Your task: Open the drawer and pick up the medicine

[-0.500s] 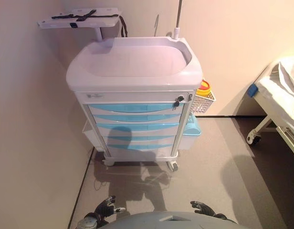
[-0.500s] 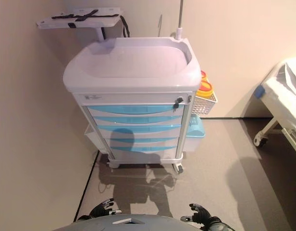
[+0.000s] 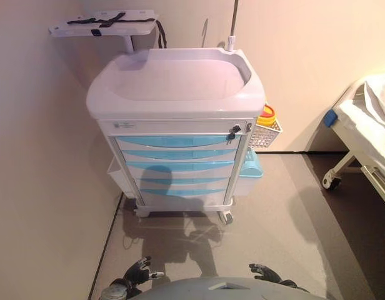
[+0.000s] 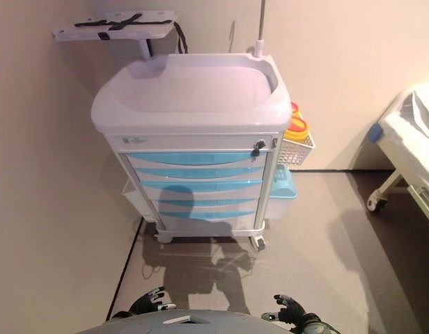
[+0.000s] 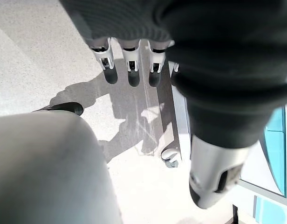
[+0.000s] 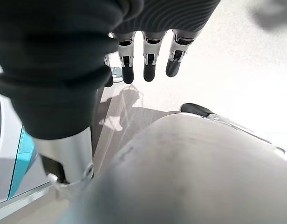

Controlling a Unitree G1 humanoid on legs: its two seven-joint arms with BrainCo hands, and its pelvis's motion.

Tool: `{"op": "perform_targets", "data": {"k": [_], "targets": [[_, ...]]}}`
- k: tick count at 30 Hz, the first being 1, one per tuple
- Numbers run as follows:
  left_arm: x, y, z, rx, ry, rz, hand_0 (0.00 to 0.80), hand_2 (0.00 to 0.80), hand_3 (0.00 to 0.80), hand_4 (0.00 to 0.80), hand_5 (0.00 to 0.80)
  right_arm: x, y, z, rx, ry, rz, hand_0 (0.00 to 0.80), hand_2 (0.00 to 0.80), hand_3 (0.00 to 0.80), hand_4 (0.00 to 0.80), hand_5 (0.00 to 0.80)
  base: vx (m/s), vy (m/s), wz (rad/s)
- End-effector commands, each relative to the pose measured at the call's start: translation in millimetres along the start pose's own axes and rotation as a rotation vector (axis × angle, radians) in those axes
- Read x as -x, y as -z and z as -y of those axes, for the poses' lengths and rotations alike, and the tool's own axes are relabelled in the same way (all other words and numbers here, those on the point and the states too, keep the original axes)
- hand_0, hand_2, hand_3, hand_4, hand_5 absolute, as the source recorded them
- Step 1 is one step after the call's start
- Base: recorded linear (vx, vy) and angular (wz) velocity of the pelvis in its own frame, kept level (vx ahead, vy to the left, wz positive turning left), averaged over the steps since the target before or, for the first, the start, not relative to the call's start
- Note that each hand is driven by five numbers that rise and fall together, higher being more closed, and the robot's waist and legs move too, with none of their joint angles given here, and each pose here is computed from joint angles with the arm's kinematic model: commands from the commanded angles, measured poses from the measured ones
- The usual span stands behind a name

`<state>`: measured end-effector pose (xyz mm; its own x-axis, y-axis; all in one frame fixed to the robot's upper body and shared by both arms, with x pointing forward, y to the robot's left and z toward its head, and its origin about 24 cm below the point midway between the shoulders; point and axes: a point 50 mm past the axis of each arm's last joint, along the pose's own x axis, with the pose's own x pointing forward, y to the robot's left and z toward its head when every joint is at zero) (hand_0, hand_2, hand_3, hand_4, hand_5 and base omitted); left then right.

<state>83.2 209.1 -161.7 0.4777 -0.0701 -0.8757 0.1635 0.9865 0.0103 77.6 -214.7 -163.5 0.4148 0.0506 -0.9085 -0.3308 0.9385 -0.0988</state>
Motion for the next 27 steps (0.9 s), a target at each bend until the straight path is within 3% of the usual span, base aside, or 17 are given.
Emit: {"op": "perform_targets", "data": {"k": [1,14,27], "targets": [[-8,-10,11,0.061,-0.001,0.005,0.0,0.0,0.0,0.0,0.0,-9,-26,-13,0.05,-0.048,0.064,0.0,0.0,0.0,0.0,0.0,0.042,0.016,-0.01],[-12,-35,-2,0.165,-0.098,0.099,0.0,0.0,0.0,0.0,0.0,-9,-36,0,0.011,0.013,0.112,0.0,0.0,0.0,0.0,0.0,0.04,0.051,-0.02],[-9,-164,-26,0.38,-0.124,0.632,0.0,0.0,0.0,0.0,0.0,-11,-87,29,0.011,0.097,0.256,0.0,0.0,0.0,0.0,0.0,-0.083,0.066,-0.06]]}}
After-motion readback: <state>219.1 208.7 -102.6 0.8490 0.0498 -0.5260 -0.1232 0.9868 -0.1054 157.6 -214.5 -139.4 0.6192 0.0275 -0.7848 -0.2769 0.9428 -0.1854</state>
